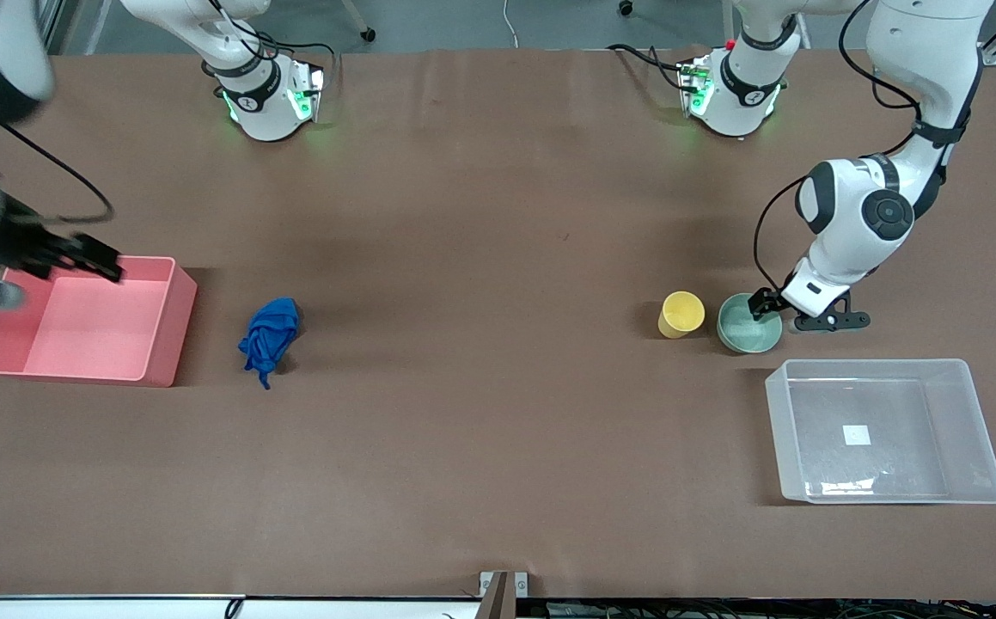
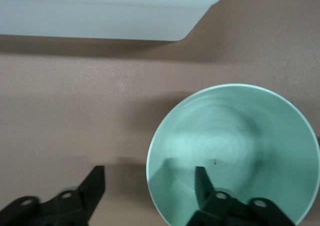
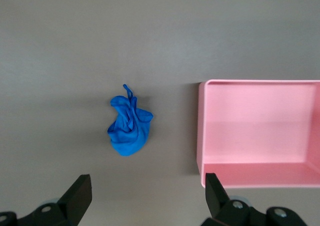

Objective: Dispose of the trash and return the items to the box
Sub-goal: 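Grasp the bowl rim with the left gripper while the right gripper reaches the cloth, then carry the bowl to the box while the right gripper bins the cloth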

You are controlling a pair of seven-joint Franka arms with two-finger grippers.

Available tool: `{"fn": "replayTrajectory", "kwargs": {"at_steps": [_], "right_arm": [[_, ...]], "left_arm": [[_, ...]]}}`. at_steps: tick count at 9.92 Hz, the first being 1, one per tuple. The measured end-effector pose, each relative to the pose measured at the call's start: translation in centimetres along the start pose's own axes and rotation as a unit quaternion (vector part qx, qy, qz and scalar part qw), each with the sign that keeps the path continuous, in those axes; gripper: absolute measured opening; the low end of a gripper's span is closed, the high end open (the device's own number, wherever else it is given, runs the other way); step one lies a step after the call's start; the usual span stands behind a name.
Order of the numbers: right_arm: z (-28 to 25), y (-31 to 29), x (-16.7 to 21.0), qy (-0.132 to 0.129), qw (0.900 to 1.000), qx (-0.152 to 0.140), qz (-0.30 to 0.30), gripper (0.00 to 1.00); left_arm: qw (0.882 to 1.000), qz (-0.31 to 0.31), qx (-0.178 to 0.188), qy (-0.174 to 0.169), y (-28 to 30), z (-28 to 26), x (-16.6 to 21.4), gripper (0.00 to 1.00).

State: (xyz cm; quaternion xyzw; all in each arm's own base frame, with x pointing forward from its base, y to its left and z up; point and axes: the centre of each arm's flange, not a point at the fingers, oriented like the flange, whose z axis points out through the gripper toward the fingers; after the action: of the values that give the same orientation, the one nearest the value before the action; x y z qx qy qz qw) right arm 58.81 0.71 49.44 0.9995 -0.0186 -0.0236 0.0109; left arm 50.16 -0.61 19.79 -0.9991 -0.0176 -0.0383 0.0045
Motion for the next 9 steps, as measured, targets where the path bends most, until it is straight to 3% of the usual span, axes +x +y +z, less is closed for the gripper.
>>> {"fn": "replayTrajectory", "kwargs": {"at_steps": [2,5,9], "right_arm": [[9.4,-2.8,0.8,0.002,1.0,0.0,-0.01,1.0],[21.5,-8.1,-1.4,0.003,0.999,-0.004,-0.031,1.0],[28.9,-7.9,-1.8,-0.004,0.999,-0.01,-0.03,1.0]], "left_arm": [[1.0,0.0,0.0,0.0,0.0,0.1,0.0,0.44],[1.0,0.004,-0.004,0.014,0.4,-2.4,1.0,0.03],[0.999,0.005,-0.014,0.031,0.5,-15.3,3.7,0.02]]}}
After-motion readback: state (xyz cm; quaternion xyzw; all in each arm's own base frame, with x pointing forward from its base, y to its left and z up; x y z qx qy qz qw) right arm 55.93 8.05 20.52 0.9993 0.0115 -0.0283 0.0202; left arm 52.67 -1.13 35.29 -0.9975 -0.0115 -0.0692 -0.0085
